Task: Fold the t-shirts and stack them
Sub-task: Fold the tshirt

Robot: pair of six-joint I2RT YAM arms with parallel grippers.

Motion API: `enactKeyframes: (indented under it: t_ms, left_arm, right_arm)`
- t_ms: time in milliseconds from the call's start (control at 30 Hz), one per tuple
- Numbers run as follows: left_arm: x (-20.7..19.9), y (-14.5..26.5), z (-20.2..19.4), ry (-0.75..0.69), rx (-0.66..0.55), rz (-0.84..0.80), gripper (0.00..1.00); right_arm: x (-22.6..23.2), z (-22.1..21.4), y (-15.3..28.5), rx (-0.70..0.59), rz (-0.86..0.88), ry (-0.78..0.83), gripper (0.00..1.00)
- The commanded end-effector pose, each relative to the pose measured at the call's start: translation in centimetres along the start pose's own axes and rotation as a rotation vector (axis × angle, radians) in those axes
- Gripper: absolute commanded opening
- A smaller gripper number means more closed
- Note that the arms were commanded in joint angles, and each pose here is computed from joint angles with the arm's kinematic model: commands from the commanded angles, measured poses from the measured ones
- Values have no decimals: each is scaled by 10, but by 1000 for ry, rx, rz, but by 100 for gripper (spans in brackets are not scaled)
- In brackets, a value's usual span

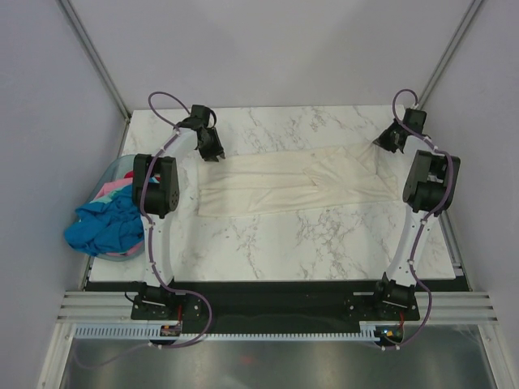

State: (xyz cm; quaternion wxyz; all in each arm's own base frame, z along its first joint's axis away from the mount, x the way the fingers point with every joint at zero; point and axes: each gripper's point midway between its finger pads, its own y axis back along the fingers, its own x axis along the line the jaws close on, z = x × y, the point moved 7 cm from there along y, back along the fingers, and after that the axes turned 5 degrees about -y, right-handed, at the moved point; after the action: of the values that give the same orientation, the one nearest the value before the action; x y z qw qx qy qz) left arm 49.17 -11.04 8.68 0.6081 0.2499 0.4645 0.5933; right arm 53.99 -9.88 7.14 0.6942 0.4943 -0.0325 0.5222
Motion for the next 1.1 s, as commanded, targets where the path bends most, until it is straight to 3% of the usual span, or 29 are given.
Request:
enactKeyframes:
  t_ms: [0, 133, 267, 333, 467, 633, 700, 867, 1067]
  left_arm:
    - [8, -16, -18, 27, 59, 44, 39]
    - [2, 20, 6, -20, -38, 66, 39]
    - [-10, 95, 38, -69, -200, 63, 41]
    - [-16, 110, 32, -75, -195, 12, 41]
    - [-37, 134, 5, -186, -112, -212, 40]
    - [-28, 146, -31, -231, -36, -263, 34]
    - [-17, 140, -55, -203, 29, -245, 29]
    - [19, 131, -115, -145, 140, -101, 3]
    - [42, 112, -147, -116, 212, 1, 2]
  right_arm:
    - [-14, -6, -19, 25, -42, 4, 4]
    - [-13, -4, -24, 26, -48, 39, 5]
    - [5, 6, -22, 30, 8, 79, 7]
    - [21, 16, -12, 16, 48, 80, 8]
    - [68, 23, 22, 61, 90, 122, 16]
    - [102, 27, 83, 27, 106, 110, 25]
    - [109, 23, 109, 26, 119, 96, 26]
    - [115, -1, 158, 51, 144, 95, 26]
    - [125, -49, 180, 123, 231, 124, 25]
